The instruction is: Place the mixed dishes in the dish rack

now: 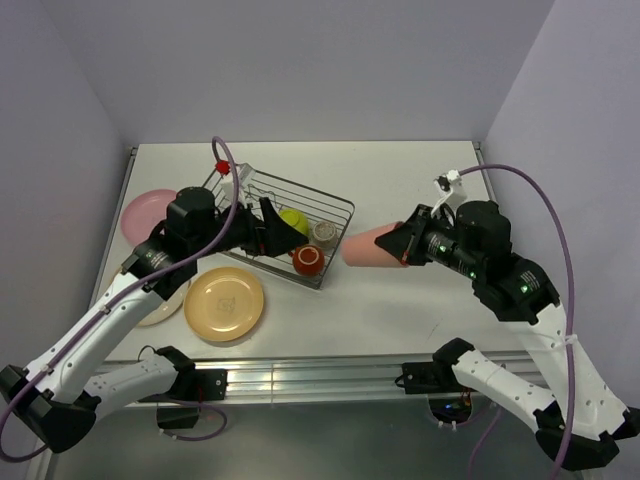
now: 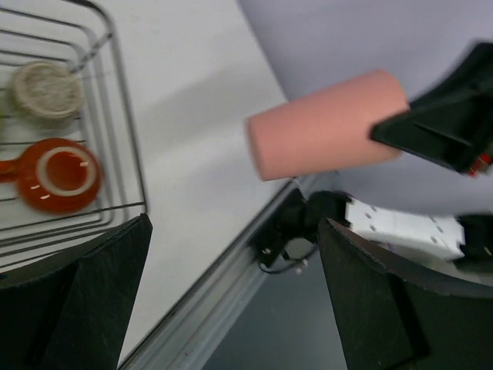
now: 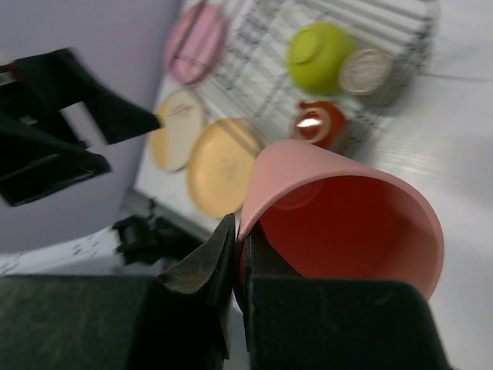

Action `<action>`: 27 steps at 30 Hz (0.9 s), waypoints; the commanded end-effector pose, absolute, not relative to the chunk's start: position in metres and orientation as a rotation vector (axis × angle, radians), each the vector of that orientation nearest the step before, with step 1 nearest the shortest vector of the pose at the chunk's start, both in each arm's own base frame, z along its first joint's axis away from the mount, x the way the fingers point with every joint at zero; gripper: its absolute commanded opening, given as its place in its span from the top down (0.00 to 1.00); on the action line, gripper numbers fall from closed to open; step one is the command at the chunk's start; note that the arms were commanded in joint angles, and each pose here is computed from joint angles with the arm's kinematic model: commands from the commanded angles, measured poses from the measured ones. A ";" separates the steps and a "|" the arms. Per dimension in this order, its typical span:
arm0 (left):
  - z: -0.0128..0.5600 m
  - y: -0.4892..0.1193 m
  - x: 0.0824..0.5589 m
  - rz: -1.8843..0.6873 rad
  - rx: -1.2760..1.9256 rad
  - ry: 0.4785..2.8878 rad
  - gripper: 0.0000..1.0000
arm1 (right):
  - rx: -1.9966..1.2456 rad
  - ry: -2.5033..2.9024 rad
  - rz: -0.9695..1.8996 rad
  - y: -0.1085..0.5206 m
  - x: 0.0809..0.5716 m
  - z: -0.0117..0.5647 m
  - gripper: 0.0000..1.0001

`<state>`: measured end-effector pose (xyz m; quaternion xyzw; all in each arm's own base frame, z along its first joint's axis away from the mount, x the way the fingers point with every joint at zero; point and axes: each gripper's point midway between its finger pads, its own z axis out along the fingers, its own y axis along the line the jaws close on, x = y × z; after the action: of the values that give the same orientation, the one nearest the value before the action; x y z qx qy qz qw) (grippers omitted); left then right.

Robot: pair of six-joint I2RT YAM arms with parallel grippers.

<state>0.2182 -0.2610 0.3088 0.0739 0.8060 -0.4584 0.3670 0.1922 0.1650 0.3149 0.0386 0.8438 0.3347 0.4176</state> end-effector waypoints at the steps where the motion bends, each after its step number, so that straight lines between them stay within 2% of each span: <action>1: 0.340 -0.279 0.179 -1.423 0.482 1.907 0.04 | -0.203 2.021 1.256 0.217 0.168 0.352 1.00; 8: 0.339 -0.281 0.154 -1.555 0.589 1.823 0.03 | -0.330 1.910 1.579 0.240 0.143 0.377 1.00; 16: 0.332 -0.283 0.147 -1.620 0.601 1.808 0.03 | -0.377 1.827 1.762 0.249 0.134 0.391 1.00; 27: 0.357 -0.277 0.131 -1.686 0.615 1.673 0.09 | -0.362 1.767 1.807 0.254 0.144 0.393 1.00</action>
<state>0.1404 -0.2801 0.3331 0.2147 0.6815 -0.6258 0.3128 0.1460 0.2551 0.3726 -0.1117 0.6970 0.6579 0.2626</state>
